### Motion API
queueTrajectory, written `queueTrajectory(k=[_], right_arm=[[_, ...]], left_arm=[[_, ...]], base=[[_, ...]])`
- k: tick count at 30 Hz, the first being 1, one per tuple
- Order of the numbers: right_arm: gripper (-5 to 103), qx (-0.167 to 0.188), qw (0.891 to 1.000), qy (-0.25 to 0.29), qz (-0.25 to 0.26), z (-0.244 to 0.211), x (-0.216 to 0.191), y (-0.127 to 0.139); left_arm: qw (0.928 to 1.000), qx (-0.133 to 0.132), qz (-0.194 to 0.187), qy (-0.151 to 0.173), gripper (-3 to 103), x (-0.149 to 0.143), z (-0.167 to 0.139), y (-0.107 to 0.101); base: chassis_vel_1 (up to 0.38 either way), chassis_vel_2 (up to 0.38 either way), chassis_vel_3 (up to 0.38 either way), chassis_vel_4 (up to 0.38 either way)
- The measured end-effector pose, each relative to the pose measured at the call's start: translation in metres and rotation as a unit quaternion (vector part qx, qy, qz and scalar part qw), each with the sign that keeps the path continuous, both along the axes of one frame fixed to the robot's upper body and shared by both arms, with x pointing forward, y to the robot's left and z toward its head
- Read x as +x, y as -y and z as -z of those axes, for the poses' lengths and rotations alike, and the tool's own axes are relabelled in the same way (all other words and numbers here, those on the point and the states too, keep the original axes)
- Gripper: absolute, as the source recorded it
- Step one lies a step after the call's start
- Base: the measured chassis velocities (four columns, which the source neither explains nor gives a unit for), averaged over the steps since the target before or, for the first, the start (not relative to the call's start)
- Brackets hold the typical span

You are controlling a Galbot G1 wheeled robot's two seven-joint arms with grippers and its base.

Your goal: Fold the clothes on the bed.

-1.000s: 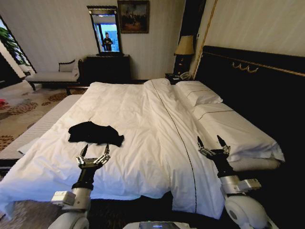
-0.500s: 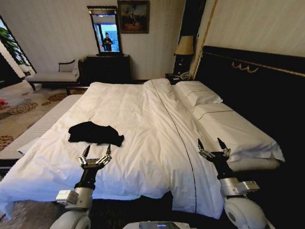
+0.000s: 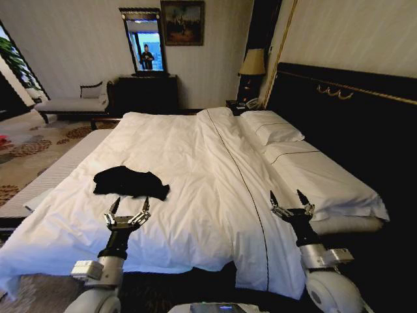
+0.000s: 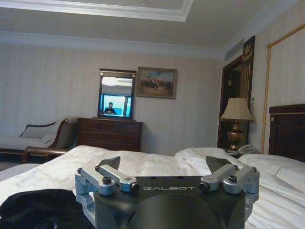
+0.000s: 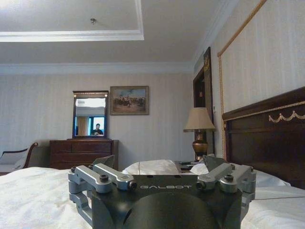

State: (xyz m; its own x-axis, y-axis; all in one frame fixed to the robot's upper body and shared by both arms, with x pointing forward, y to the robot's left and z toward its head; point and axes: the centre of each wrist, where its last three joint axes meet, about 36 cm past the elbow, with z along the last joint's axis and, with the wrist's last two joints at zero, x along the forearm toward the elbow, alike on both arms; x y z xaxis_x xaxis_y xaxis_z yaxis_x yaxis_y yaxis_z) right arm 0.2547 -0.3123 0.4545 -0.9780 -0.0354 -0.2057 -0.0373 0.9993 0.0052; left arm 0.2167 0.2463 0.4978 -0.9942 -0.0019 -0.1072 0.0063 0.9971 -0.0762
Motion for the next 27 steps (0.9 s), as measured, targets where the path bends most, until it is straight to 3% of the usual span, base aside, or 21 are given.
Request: queueTrajectory(k=[27], right_arm=[[100, 0.002, 1.000, 0.003, 0.018, 0.002, -0.015, -0.008]], left_arm=[[1.0000, 0.002, 0.002, 0.002, 100, -0.005, -0.006, -0.001]], base=[[0.000, 0.000, 0.000, 0.000]])
